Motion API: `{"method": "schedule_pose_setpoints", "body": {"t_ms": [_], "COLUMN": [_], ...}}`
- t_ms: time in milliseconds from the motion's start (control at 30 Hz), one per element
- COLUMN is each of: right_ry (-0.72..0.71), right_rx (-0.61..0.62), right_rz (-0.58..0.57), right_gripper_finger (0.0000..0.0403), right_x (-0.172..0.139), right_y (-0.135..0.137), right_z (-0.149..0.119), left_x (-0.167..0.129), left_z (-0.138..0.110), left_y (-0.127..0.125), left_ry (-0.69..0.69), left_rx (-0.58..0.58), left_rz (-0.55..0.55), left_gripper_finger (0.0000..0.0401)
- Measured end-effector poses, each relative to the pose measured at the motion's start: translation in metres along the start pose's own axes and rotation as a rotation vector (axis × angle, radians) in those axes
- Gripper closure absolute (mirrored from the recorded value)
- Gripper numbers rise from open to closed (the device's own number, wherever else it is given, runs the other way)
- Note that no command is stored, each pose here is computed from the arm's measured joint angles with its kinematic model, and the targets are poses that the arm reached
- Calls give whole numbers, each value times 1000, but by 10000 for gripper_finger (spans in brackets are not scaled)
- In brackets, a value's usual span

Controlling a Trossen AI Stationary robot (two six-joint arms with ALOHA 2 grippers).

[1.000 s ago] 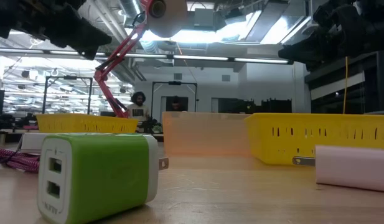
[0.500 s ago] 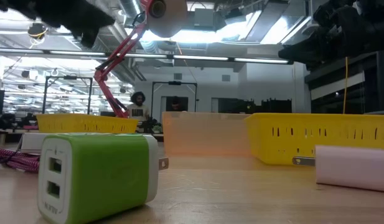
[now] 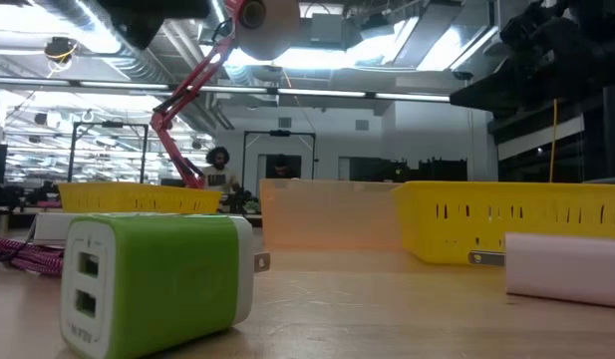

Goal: Pick and place items into bin
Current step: Put the bottom card reader box into the orange bin

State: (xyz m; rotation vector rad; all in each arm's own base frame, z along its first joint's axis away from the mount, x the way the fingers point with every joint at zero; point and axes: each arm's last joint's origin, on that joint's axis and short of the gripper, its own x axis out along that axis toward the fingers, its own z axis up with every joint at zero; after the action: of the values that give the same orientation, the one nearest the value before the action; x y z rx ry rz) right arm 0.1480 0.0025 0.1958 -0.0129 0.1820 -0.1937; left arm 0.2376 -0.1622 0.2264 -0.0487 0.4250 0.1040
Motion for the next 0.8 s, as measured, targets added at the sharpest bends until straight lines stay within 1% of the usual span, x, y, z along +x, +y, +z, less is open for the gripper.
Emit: {"method": "schedule_pose_setpoints", "body": {"t_ms": [167, 267, 367, 500, 633, 700, 800], "right_ry": [19, 20, 20, 24, 28, 30, 32], "right_rx": [-23, -42, -46, -54, -60, -63, -62], "right_rz": [32, 56, 82, 118, 141, 147, 147], "right_gripper_finger": [403, 403, 403, 403, 403, 403, 403], "right_x": [-1, -2, -3, -5, -6, -6, -6], "right_y": [5, 8, 12, 17, 20, 21, 21], "right_z": [-2, -2, -2, -3, -4, -4, -4], "left_x": [14, 21, 24, 28, 33, 38, 46], "left_z": [15, 23, 31, 37, 39, 40, 43], "left_y": [-33, -53, -70, -86, -98, -105, -115], "left_ry": [59, 118, 186, 271, 358, 398, 462], "left_rx": [7, 7, -12, -56, -87, -108, -99], "left_rz": [40, 66, 117, 189, 249, 254, 249], "left_gripper_finger": [399, 399, 399, 399, 399, 399, 399]}}
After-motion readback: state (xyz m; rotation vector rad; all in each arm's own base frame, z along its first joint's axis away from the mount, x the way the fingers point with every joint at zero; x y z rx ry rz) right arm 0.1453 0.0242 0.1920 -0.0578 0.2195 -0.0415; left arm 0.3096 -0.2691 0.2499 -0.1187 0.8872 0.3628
